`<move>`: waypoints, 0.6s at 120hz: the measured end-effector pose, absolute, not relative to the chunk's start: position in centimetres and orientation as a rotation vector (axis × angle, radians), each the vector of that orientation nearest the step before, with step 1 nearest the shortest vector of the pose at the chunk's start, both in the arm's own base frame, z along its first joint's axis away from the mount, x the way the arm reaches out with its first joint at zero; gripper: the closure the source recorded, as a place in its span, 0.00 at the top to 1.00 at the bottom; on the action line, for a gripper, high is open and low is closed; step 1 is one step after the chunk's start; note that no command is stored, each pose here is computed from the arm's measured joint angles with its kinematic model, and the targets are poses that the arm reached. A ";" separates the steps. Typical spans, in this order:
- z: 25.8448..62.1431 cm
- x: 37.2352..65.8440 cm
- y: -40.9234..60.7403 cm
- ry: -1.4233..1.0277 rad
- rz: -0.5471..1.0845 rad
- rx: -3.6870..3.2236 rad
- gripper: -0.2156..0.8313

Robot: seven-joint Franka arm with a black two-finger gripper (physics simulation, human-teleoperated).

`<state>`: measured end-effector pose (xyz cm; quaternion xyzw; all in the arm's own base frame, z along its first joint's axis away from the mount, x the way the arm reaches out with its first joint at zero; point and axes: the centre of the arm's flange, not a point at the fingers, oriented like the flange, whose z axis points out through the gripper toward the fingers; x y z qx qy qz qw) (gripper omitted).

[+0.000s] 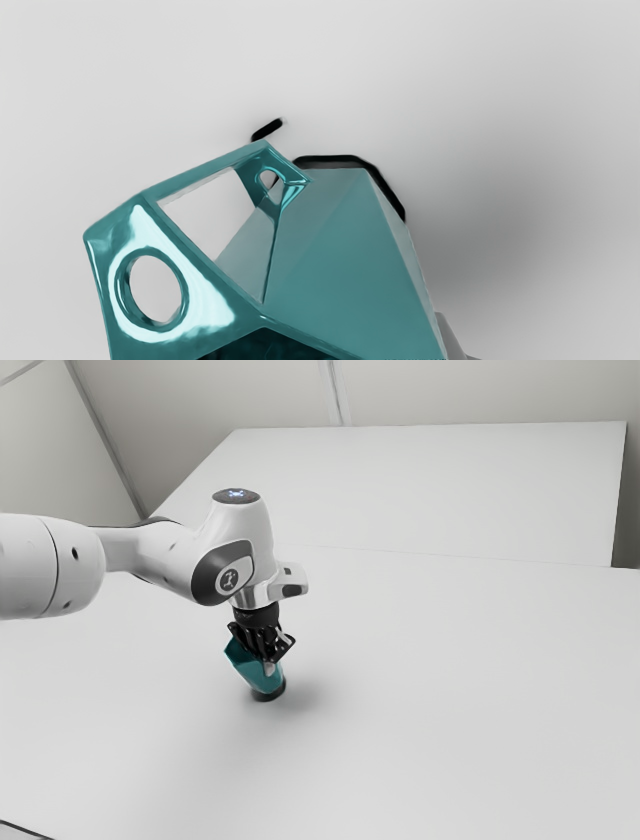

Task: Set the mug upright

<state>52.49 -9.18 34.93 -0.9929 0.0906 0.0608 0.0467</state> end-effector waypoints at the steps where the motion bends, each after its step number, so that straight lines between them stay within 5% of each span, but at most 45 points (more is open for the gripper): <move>1: 34.9 52.5 -9.2 0.276 0.185 -3.030 0.07; 72: 35.2 52.5 -9.0 0.268 0.172 -3.042 0.36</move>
